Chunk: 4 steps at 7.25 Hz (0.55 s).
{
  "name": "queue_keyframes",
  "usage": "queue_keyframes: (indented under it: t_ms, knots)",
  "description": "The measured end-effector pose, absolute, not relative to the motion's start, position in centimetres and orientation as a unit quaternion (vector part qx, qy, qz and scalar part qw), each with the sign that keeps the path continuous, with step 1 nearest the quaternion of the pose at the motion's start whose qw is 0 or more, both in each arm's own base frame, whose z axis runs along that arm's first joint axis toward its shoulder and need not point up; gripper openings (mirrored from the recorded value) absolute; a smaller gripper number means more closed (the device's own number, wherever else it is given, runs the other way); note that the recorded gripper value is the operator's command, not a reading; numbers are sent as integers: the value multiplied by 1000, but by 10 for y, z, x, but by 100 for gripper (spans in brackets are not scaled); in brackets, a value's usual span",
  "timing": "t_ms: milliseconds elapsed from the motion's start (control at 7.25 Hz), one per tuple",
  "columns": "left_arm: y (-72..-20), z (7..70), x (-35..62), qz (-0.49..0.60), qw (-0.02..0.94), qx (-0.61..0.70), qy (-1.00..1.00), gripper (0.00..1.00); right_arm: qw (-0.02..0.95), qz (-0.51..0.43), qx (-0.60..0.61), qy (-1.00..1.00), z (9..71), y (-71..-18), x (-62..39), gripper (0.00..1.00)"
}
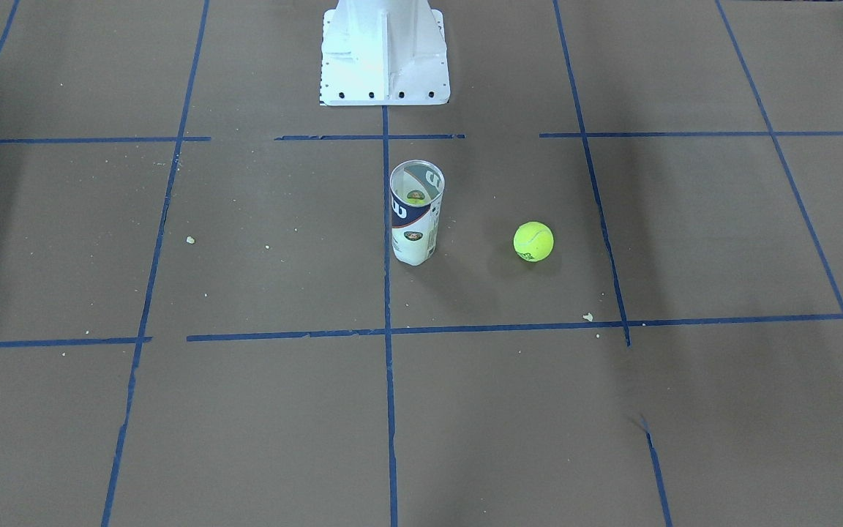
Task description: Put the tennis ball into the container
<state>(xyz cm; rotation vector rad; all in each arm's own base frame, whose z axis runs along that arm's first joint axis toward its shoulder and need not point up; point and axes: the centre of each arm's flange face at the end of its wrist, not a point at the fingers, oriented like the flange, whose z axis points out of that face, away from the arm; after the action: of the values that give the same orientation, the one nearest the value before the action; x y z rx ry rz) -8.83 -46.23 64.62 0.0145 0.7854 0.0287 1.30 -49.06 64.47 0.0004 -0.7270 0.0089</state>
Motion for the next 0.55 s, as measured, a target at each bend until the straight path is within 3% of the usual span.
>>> queue_keyframes:
  t_ms: [552]
  knots:
    - [-481,610,-85,-8,926,22,378,100,935,5,0,-356,645,-491,13,100]
